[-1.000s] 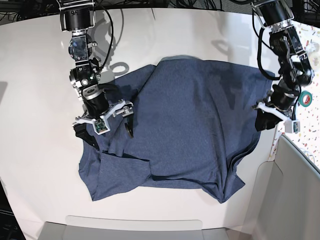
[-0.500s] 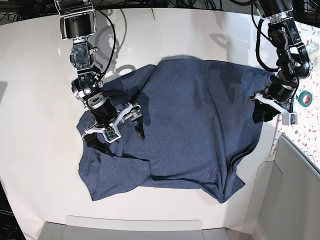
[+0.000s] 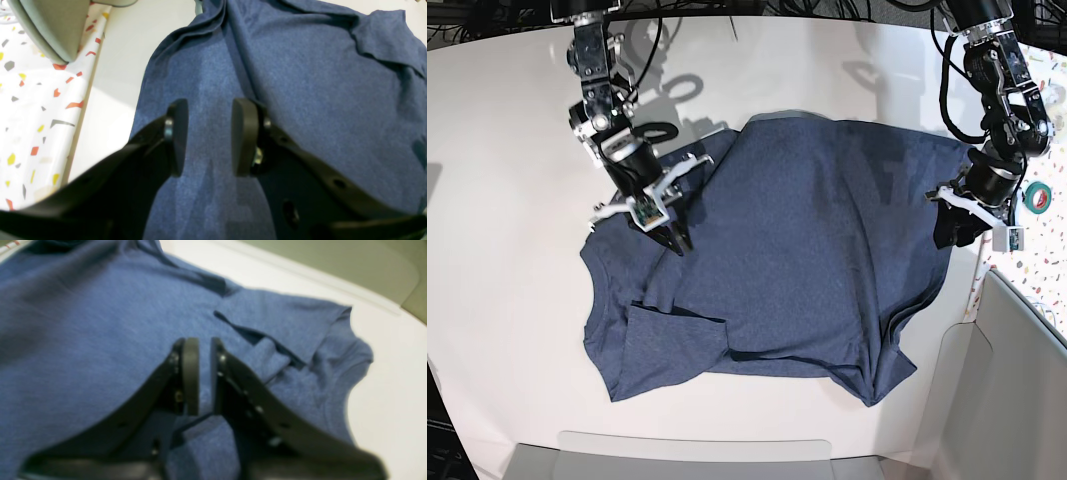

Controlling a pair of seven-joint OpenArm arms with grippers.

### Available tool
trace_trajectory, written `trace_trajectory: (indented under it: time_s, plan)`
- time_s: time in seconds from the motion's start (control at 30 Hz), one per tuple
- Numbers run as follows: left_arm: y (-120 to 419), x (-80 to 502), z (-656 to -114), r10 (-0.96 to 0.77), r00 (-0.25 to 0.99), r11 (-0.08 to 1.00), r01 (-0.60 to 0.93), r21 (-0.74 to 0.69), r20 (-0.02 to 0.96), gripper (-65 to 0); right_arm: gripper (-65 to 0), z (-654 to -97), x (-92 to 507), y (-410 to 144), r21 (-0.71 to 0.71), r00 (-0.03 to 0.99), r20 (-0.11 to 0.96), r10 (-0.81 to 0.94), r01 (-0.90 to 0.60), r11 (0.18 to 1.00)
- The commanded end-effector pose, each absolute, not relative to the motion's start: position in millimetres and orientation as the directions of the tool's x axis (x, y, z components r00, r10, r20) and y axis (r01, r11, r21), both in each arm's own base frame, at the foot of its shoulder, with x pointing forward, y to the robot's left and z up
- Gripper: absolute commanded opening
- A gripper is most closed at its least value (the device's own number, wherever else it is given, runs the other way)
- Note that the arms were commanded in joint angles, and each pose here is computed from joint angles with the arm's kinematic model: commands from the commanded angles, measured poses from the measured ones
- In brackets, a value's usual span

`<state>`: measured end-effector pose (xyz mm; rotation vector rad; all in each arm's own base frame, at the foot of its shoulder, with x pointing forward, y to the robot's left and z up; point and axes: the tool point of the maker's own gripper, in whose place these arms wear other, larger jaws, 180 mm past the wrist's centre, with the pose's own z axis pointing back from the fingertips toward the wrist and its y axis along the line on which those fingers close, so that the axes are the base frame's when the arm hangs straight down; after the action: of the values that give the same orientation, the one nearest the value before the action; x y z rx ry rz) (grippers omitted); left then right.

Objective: Layout the t-shirt on the table in an organized manner, then fold the t-shirt properly
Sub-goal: 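Release the t-shirt and raise both grippers, then grasp the t-shirt shoulders with both grippers and drag them apart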

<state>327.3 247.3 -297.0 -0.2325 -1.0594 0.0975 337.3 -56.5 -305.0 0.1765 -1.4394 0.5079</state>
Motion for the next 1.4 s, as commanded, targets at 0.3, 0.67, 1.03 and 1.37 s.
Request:
trace_trajectory:
  time_s: [0.3, 0.67, 1.03, 1.37]
  plan:
    - [249.5, 327.3, -288.1, 0.171, 0.463, 0.975, 0.048, -0.217, 0.870, -46.3, -64.4, -295.1, 309.0, -142.8, -0.233, 0.100, 0.962, 0.253, -0.178, 0.956]
    - [212.6, 326.4, -305.4, 0.128, 0.525, 0.963, 0.137, -0.232, 0.841, -64.4, -64.8, -322.2, 312.3, -129.1, 0.030, 0.219, 0.976, 0.011, -0.186, 0.982]
    - [231.4, 284.1, -400.5, 0.014, 0.746, 0.989, 0.086, -0.118, 0.666, -64.6, -64.8, -358.7, 289.5, -136.1, -0.006, 0.351, 0.932, 0.092, -0.239, 0.971]
    - [242.0, 272.2, -410.9, -0.006, 0.772, 0.994, 0.072, -0.079, 0.635, -64.6, -64.8, -380.8, 275.1, -225.2, -0.185, 0.470, 0.842, 0.263, -0.206, 0.961]
